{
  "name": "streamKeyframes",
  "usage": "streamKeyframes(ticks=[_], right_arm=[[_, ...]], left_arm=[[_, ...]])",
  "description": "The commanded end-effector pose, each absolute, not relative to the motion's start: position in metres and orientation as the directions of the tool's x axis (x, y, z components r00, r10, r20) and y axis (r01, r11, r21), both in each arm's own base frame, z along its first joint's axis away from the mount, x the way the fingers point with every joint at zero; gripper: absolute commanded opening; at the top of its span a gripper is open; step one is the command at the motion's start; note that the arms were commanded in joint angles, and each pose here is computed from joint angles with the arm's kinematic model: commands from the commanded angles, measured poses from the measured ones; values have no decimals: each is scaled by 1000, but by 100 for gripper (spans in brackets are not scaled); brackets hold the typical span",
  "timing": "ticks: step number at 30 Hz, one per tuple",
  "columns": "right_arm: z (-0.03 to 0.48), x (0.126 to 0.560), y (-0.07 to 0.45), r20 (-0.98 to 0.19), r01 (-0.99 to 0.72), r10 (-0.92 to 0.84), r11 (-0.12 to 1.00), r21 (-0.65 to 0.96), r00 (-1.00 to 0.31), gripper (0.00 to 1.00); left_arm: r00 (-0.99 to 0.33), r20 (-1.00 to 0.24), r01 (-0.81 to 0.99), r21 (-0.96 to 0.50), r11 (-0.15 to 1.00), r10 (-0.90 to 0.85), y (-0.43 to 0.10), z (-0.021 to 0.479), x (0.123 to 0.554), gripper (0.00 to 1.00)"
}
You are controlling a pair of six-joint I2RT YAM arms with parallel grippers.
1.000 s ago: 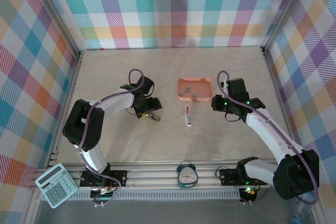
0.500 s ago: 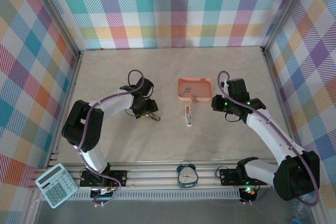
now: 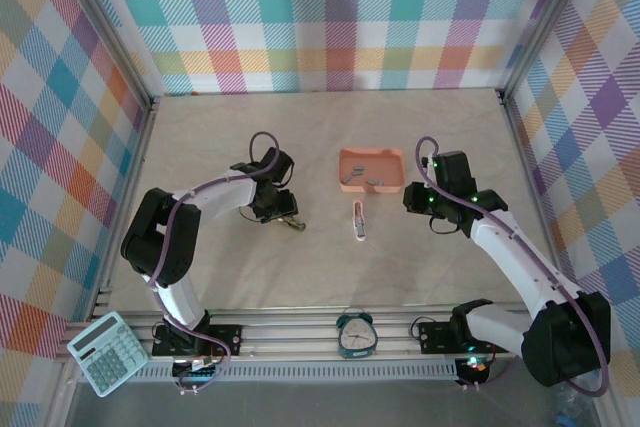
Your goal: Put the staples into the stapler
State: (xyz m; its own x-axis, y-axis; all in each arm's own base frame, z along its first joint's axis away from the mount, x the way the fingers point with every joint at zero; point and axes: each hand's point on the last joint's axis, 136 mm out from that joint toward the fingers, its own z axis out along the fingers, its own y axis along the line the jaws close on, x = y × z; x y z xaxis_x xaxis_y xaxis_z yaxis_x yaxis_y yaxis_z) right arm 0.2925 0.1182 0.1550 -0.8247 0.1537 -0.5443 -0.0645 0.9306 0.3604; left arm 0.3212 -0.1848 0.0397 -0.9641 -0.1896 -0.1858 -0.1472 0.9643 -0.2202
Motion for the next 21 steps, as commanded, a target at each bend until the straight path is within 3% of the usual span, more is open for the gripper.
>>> streamKeyframes(ticks=[1,11,21], right_arm=[[157,288,121,-552,-91,136,927,363,-823,15],[160,284,118,-563,-89,141,928,362,-815,15],[165,280,115,-585,-93,146,929,359,-798,15]], left_arm=[[-969,-214,-80,-209,975,-125,-191,39,330,47],[-976,-217,66,-250,966,10,-207,28,331,37],[-924,-309,319,-298,900,225,-224,33,328,23]])
